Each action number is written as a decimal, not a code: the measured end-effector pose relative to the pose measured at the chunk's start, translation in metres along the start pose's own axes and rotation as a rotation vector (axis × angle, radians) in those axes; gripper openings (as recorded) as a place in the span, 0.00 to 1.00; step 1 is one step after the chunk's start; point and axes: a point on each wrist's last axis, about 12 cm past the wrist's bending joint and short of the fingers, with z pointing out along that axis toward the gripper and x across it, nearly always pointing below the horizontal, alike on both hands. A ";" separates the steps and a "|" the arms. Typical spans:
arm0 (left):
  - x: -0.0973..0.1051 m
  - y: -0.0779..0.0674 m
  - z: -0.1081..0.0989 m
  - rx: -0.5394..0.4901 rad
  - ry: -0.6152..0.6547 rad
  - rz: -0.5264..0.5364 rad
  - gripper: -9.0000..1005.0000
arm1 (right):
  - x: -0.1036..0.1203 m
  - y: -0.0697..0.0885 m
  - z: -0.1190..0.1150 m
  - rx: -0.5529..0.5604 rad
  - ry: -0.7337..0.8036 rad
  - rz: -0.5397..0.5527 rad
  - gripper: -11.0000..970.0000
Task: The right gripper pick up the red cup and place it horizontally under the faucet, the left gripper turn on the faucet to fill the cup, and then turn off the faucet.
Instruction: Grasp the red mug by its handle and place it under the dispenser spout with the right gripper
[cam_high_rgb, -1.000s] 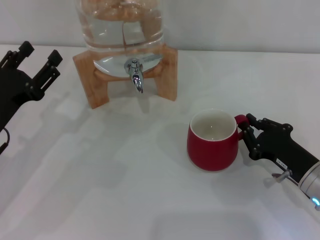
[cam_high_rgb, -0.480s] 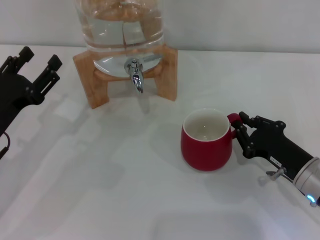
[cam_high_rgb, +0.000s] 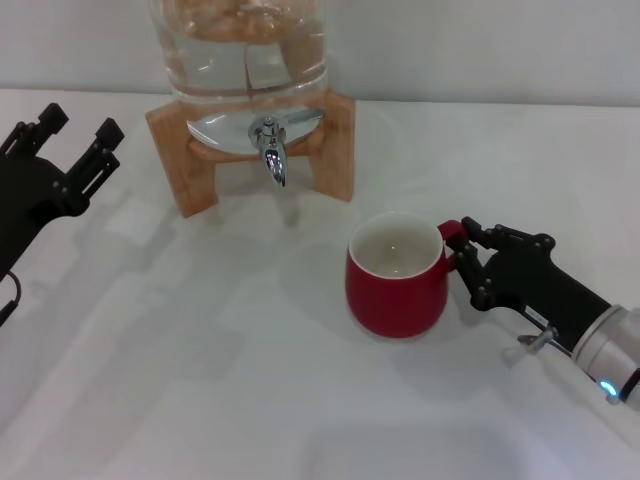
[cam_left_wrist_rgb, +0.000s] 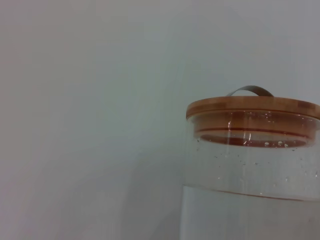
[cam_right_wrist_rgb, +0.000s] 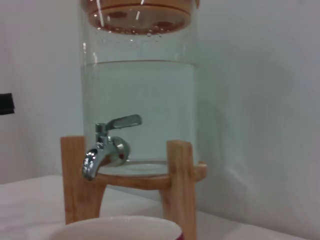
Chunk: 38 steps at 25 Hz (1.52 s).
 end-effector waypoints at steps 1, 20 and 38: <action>0.001 0.000 0.000 -0.001 0.002 -0.002 0.76 | -0.001 0.000 0.002 -0.004 0.001 -0.002 0.17; 0.003 0.001 -0.003 -0.018 0.004 0.008 0.76 | -0.017 0.012 0.042 -0.096 0.039 -0.039 0.17; 0.002 -0.001 -0.001 -0.014 -0.004 0.005 0.76 | -0.033 0.025 0.080 -0.183 0.101 -0.112 0.17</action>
